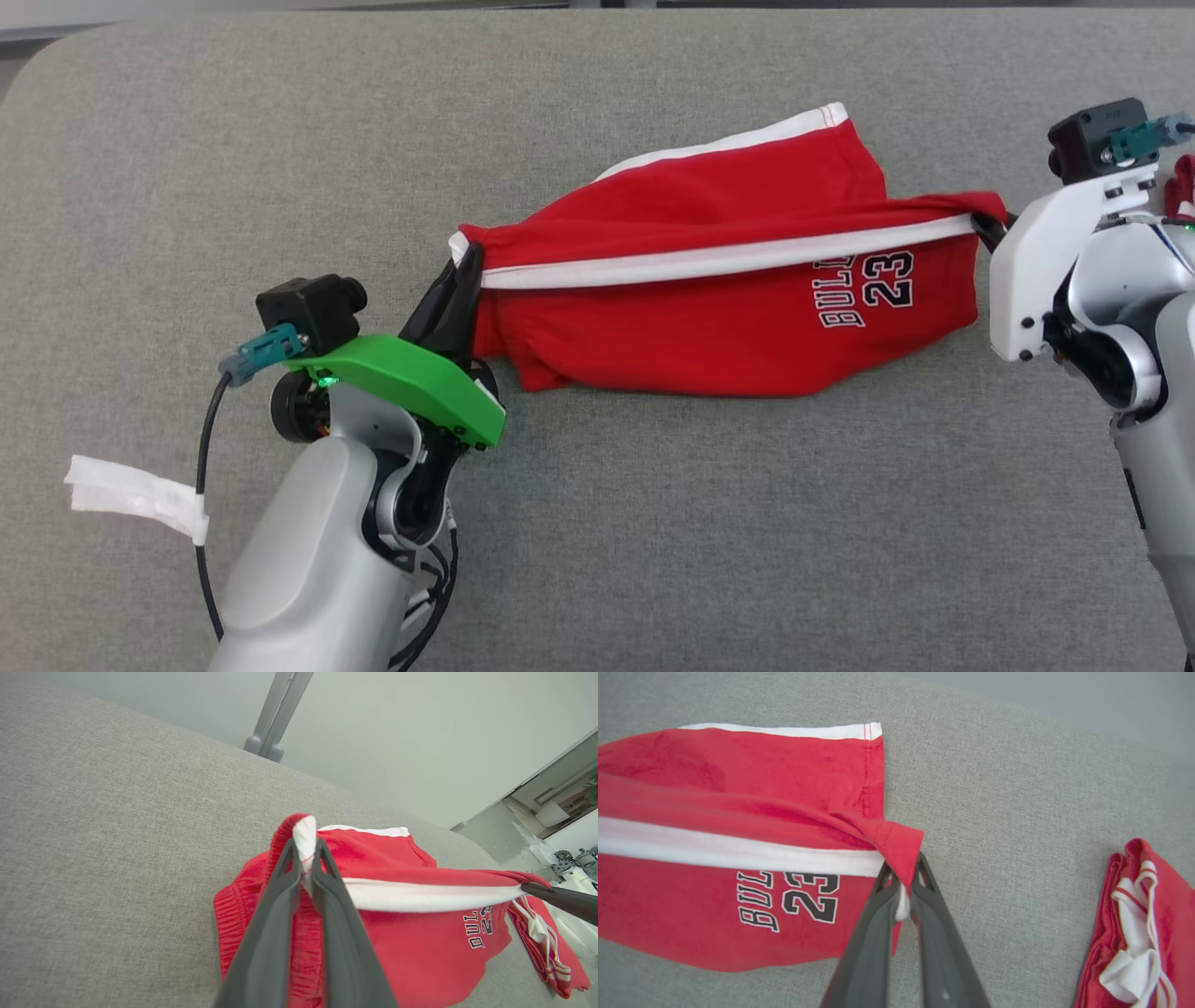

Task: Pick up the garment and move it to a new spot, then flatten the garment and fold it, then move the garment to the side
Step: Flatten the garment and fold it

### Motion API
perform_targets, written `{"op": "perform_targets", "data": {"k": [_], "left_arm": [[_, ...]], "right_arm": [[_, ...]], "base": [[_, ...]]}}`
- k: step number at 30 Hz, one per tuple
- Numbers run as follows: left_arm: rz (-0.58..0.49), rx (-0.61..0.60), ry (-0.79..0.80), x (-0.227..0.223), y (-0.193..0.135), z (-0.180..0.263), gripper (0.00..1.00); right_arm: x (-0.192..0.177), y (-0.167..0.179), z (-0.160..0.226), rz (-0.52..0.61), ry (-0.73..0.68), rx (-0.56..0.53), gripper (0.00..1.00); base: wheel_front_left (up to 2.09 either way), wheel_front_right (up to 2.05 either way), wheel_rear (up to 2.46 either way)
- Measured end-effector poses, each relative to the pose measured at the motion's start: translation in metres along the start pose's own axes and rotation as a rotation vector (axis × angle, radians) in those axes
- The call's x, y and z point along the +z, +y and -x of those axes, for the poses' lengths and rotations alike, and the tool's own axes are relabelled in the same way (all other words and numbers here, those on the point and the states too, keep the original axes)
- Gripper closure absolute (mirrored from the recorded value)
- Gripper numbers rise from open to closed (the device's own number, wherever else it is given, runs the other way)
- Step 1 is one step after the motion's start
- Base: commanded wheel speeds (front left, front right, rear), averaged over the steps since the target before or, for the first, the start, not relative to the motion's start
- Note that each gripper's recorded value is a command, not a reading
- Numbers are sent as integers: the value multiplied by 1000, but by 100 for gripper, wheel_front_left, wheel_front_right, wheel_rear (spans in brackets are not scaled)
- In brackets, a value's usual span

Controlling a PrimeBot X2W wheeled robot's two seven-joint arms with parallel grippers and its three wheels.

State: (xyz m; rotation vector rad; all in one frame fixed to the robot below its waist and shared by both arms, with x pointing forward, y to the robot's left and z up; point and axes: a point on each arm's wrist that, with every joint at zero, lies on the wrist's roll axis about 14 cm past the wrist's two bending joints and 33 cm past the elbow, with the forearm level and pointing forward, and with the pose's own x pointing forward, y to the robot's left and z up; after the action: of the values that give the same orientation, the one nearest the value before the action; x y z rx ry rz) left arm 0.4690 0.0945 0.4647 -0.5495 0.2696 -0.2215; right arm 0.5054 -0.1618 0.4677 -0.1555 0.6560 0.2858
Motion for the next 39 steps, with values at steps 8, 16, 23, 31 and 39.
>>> {"op": "perform_targets", "data": {"k": [8,16,23,31,39], "left_arm": [[7,48,4,-7,18,-20,100],[24,88,-6,-11,35,-25,100],[33,105,-33,-5,40,-26,0],[50,127,-125,11,42,-21,0],[-101,123,-263,50,51,8,0]], "right_arm": [[17,3,-44,4,-28,22,100],[30,15,-78,-12,-71,52,100],[46,24,-94,-48,-143,63,0],[79,26,-85,-68,-312,56,0],[63,12,-72,-115,-258,20,0]], "base": [[0,0,0],[0,0,0],[0,0,0],[0,0,0],[0,0,0]]}}
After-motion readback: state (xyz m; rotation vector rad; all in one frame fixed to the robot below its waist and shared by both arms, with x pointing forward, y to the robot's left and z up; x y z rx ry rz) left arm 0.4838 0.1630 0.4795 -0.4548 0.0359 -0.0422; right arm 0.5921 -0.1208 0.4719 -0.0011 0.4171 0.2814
